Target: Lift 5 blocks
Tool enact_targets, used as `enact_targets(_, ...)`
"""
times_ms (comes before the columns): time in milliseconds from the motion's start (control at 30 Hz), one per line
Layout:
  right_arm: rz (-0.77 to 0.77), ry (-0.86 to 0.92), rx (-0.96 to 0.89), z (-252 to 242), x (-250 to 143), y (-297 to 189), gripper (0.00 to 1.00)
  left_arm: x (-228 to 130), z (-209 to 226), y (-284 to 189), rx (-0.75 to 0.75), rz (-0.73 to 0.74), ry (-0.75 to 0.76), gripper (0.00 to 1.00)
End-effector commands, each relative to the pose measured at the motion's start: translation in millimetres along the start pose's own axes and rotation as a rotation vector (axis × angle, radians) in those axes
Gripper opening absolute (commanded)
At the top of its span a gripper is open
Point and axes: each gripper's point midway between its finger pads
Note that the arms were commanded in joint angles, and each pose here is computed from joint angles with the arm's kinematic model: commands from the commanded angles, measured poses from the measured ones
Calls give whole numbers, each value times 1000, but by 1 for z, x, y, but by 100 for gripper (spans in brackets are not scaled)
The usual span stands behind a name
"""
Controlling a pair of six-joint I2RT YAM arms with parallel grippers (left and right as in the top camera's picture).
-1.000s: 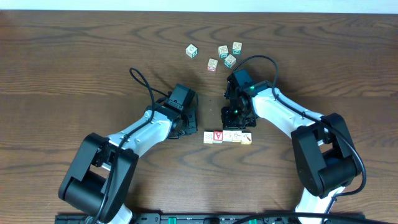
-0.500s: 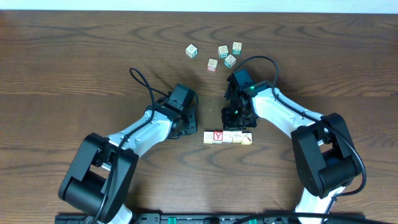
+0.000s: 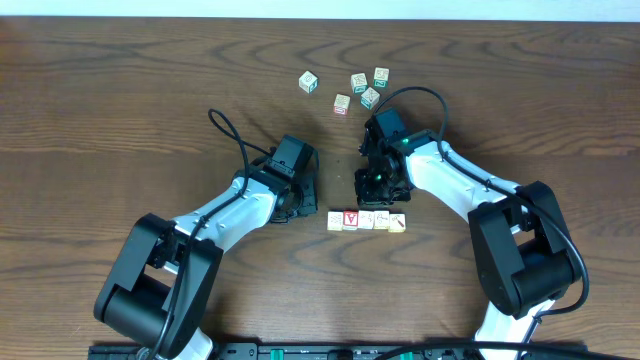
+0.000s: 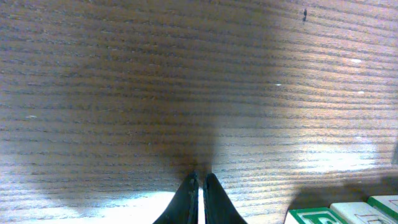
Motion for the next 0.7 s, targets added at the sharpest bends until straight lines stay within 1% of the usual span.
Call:
enact_targets(0, 9, -19, 3, 5, -1, 2, 1, -18, 28, 12, 100, 56, -14, 8)
enact_targets(167, 6, -18, -11, 2, -1, 2, 1, -18, 28, 12, 100, 56, -14, 8)
enact_targets(400, -46, 1, -85, -17, 12, -1, 1, -19, 28, 12, 102, 59, -14, 8)
enact_targets(667, -28, 35, -111, -31, 10, -4, 1, -19, 28, 12, 101, 59, -14, 8)
Point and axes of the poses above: each gripper's point midway between its finger pads, its own y axis out along the fingers, its own z axis along the line the jaws close on, x = y × z, and after that the axes turned 3 degrees about y, right-handed
